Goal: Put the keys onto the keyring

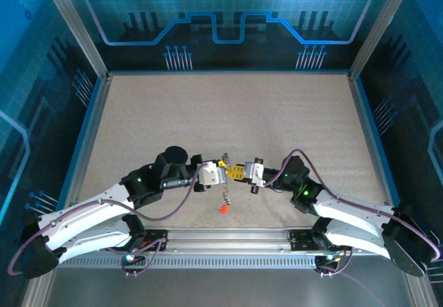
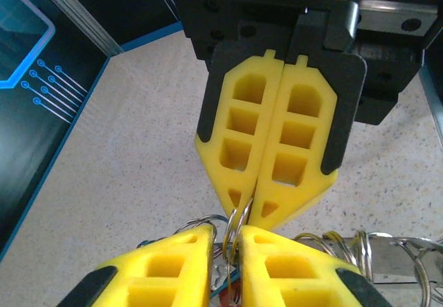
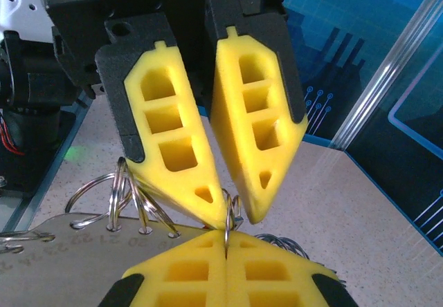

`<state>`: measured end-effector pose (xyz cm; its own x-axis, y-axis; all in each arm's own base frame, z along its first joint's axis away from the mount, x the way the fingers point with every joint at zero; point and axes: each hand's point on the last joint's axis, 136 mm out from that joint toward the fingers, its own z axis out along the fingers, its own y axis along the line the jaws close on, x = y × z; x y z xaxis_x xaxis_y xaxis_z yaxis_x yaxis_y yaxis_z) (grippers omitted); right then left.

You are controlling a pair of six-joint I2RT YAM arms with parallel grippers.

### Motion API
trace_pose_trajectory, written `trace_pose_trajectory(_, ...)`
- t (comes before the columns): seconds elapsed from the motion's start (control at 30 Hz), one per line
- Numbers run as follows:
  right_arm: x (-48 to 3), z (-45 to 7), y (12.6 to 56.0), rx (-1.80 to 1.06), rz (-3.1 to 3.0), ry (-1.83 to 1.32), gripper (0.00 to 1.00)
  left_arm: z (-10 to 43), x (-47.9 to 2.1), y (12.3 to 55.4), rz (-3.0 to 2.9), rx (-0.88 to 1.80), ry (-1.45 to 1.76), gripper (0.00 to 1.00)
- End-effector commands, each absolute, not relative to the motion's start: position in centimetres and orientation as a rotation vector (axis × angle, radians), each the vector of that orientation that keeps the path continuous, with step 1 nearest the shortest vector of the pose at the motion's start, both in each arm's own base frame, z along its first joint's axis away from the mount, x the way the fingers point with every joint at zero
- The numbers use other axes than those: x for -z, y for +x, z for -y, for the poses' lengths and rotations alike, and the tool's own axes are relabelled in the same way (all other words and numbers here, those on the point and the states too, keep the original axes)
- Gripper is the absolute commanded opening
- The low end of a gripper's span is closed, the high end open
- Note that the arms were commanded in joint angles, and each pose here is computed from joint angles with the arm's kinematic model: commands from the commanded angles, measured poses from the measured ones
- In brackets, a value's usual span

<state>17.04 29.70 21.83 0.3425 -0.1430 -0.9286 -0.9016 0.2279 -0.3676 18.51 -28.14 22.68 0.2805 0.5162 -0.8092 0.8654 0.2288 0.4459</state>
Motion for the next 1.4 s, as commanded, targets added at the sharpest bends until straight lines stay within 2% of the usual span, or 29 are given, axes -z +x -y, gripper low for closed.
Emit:
trace_pose_trajectory(0.0, -26.4, -29.9, 16.7, -0.726, -0.972, -1.176, 0.00, 28.0, -23.3, 18.9, -1.364, 0.411, 1.353, 0.18)
trace_pose_trajectory(0.33, -28.1, -30.2, 17.7, -0.742, -0.990, -1.126, 0.00, 28.7, -24.1, 19.6, -1.322, 0.483, 1.201, 0.18)
trace_pose_trajectory(0.43, -27.3, -30.4, 17.8, -0.741, -1.019, -1.166, 0.00, 28.8, -24.2, 19.9, -1.322, 0.469, 1.207, 0.01)
trace_pose_trajectory(0.5, -25.9, -30.6, 17.6, -0.730, -1.049, -1.237, 0.00, 28.6, -24.2, 19.9, -1.327, 0.430, 1.247, 0.00)
trace_pose_trajectory(0.6, -24.1, -30.5, 17.2, -0.705, -1.094, -1.344, 0.14, 28.2, -23.7, 19.6, -1.345, 0.367, 1.363, 0.00)
trace_pose_trajectory(0.7, -23.2, -30.1, 17.3, -0.671, -1.125, -1.382, 0.24, 27.8, -23.1, 19.3, -1.365, 0.305, 1.479, 0.00)
trace_pose_trajectory(0.87, -22.6, -30.0, 17.4, -0.671, -1.157, -1.380, 0.25, 27.6, -22.6, 19.2, -1.391, 0.257, 1.609, 0.00)
trace_pose_trajectory(1.03, -22.2, -30.3, 18.2, -0.675, -1.198, -1.337, 0.21, 28.3, -22.8, 19.2, -1.389, 0.255, 1.669, 0.00)
trace_pose_trajectory(1.1, -22.0, -30.3, 18.4, -0.668, -1.210, -1.329, 0.14, 28.5, -22.8, 19.3, -1.383, 0.258, 1.675, 0.00)
trace_pose_trajectory(1.23, -21.6, -30.3, 18.6, -0.665, -1.235, -1.315, 0.08, 28.9, -23.5, 19.3, -1.367, 0.275, 1.663, 0.00)
trace_pose_trajectory(1.3, -21.3, -30.1, 18.9, -0.652, -1.251, -1.309, 0.02, 29.0, -23.8, 19.4, -1.360, 0.276, 1.644, 0.00)
trace_pose_trajectory(1.33, -21.3, -30.0, 19.0, -0.648, -1.260, -1.299, 0.00, 28.9, -23.8, 19.4, -1.356, 0.276, 1.635, 0.01)
trace_pose_trajectory(1.37, -21.5, -29.9, 19.2, -0.649, -1.268, -1.283, 0.00, 28.9, -23.9, 19.4, -1.348, 0.273, 1.625, 0.08)
